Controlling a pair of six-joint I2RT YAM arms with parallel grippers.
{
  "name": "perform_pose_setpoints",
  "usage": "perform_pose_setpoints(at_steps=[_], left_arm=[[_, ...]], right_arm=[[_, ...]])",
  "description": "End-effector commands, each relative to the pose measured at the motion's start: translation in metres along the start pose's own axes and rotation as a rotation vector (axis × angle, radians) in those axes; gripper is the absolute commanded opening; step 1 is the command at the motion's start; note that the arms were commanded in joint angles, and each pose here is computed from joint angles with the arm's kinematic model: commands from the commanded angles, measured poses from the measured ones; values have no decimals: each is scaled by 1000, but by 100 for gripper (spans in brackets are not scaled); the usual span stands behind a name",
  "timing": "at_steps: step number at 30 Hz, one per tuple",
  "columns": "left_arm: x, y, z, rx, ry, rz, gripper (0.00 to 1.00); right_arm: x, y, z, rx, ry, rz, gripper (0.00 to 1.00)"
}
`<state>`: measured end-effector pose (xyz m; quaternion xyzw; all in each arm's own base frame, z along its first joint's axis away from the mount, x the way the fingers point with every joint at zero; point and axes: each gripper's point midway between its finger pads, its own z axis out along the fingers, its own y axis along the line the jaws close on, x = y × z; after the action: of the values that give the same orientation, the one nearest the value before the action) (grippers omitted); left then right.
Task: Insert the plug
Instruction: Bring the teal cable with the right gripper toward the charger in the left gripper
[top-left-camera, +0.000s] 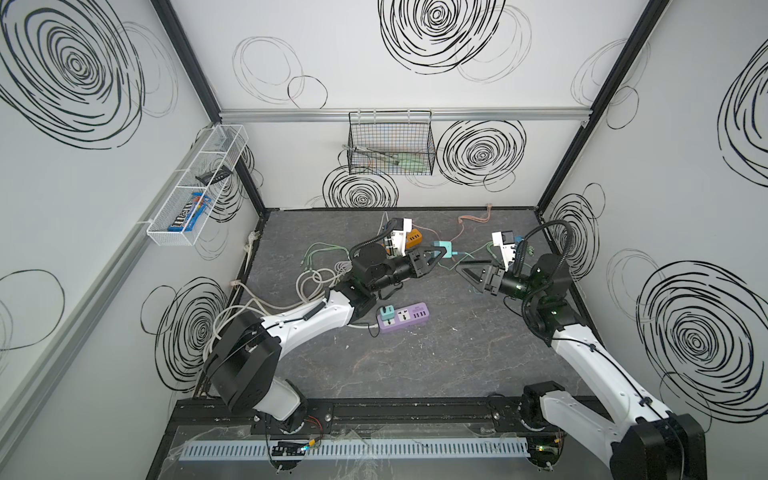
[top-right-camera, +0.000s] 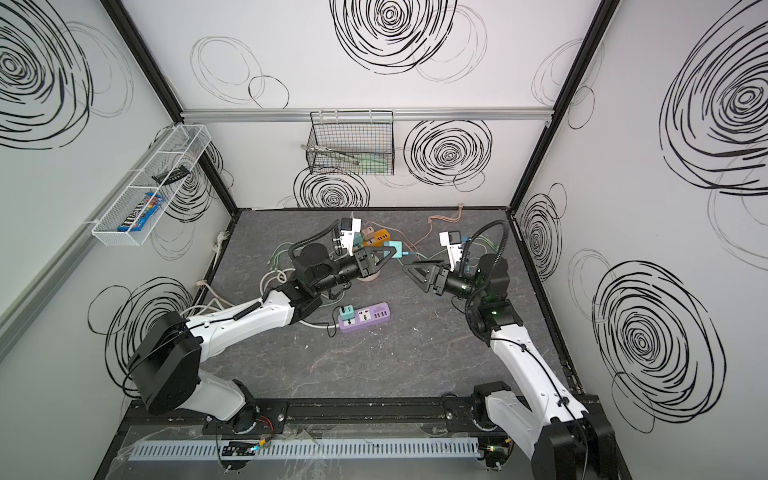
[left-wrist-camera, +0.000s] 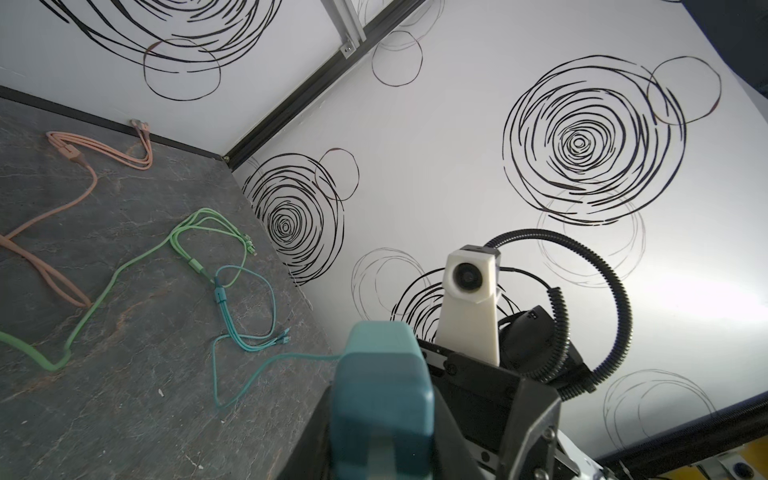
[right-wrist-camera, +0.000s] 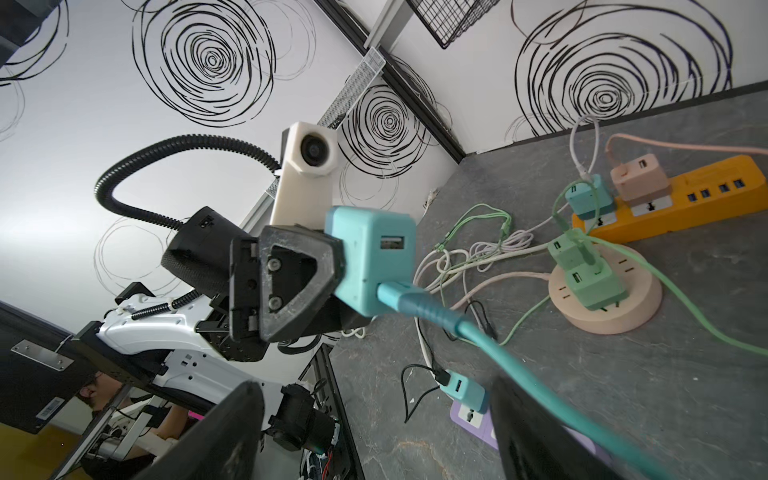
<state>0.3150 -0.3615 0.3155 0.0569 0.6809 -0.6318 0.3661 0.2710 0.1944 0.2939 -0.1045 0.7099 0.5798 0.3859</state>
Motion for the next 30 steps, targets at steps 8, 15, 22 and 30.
perform_pose_setpoints(at_steps=[8, 15, 22, 30], left_arm=[[0, -24, -2, 110, 47, 53, 0], [10, -21, 0, 124, 97, 52, 0], [11, -23, 1, 138, 109, 59, 0], [16, -24, 4, 145, 121, 54, 0]], right_arm=[[-36, 31, 13, -117, 1, -50, 67], [-38, 45, 16, -184, 57, -58, 51], [-29, 51, 15, -226, 116, -57, 38], [-25, 51, 19, -228, 134, -59, 31]])
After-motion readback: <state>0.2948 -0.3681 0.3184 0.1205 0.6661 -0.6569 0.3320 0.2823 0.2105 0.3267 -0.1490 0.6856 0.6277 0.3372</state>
